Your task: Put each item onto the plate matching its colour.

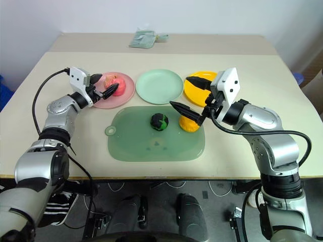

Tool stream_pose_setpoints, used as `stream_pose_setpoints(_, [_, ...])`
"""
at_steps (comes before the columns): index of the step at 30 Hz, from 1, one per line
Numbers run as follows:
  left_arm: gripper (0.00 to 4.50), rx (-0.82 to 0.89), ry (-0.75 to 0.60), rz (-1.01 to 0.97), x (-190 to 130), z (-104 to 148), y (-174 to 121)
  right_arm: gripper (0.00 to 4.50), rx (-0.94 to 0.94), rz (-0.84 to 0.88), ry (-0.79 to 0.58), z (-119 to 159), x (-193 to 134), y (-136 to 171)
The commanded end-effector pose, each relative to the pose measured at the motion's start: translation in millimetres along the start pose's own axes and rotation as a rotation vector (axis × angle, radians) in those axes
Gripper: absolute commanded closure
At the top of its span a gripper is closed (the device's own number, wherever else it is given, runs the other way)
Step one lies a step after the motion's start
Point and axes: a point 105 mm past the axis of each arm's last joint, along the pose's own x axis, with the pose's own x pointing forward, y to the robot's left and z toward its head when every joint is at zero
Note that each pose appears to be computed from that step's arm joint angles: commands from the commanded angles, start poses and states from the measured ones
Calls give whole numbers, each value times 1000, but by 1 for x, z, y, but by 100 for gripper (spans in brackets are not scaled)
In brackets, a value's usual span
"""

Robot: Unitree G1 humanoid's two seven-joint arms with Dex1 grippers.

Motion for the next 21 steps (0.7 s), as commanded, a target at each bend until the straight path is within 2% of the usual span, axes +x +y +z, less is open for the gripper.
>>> stream_pose_setpoints(1, [5, 56, -86, -41, 3, 31, 3, 0, -44, -5, -50, 14, -5, -1])
stream_pose_setpoints(7, [5, 81, -166, -199, -8, 53, -5, 0, -44, -2, -36, 12, -9, -2])
stream_pose_setpoints(11, [5, 36, -219, -464, -23, 64, -29, 0, -39, 13, -16, 9, -11, 0])
stream_pose_setpoints(15, [5, -1, -158, -702, -34, 56, -62, 0, -26, 38, -2, 5, -13, 3])
stream_pose_setpoints(21, [5, 8, -72, -879, -31, 40, -97, 0, -3, 67, 18, 2, -17, 7])
